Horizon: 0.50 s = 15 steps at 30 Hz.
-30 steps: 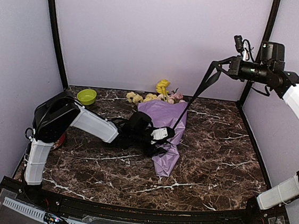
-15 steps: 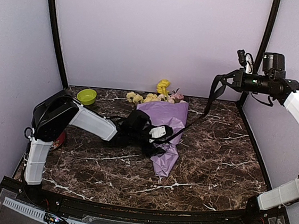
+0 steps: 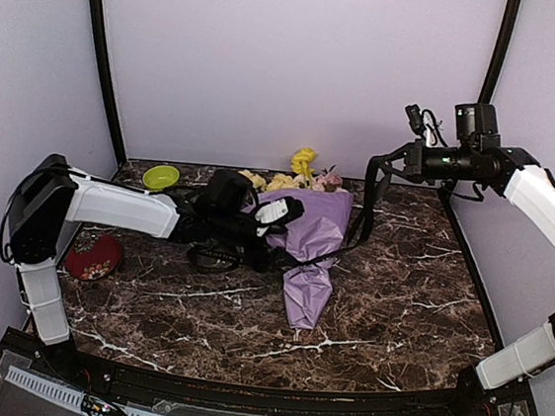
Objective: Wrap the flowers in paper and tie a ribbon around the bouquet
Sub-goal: Adjust the ribbon on the folded bouquet.
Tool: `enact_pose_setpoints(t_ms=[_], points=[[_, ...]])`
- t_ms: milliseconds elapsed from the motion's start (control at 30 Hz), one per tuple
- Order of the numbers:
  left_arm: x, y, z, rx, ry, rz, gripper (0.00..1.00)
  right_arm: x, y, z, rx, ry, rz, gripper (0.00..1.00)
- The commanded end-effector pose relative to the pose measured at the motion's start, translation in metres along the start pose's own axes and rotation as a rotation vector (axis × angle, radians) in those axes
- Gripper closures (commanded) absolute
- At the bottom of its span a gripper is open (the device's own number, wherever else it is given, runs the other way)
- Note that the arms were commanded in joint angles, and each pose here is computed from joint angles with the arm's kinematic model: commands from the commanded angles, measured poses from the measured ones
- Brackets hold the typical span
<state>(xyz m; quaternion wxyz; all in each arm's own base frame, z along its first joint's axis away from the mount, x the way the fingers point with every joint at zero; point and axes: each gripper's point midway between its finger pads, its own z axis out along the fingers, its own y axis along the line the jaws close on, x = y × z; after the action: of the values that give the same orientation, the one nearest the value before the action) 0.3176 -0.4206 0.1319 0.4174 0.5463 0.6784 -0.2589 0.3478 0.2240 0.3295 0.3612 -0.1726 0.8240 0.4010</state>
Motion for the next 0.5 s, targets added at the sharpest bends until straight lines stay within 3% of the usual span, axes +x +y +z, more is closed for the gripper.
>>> enact_pose_setpoints(t_ms=[0, 100, 233, 467], points=[[0.036, 0.058, -0.06, -0.281, 0.135, -0.301, 0.19, -0.022, 0.013, -0.01, -0.004, -0.043, -0.072, 1.0], [0.08, 0.067, -0.086, -0.395, 0.28, -0.442, 0.24, -0.027, 0.019, -0.015, -0.005, -0.048, -0.09, 1.0], [0.131, 0.044, -0.091, -0.385, 0.435, -0.531, 0.24, -0.028, 0.02, -0.016, -0.003, -0.044, -0.097, 1.0], [0.176, 0.05, -0.083, -0.455, 0.574, -0.51, 0.22, -0.025, 0.017, -0.011, -0.005, -0.024, -0.093, 1.0]])
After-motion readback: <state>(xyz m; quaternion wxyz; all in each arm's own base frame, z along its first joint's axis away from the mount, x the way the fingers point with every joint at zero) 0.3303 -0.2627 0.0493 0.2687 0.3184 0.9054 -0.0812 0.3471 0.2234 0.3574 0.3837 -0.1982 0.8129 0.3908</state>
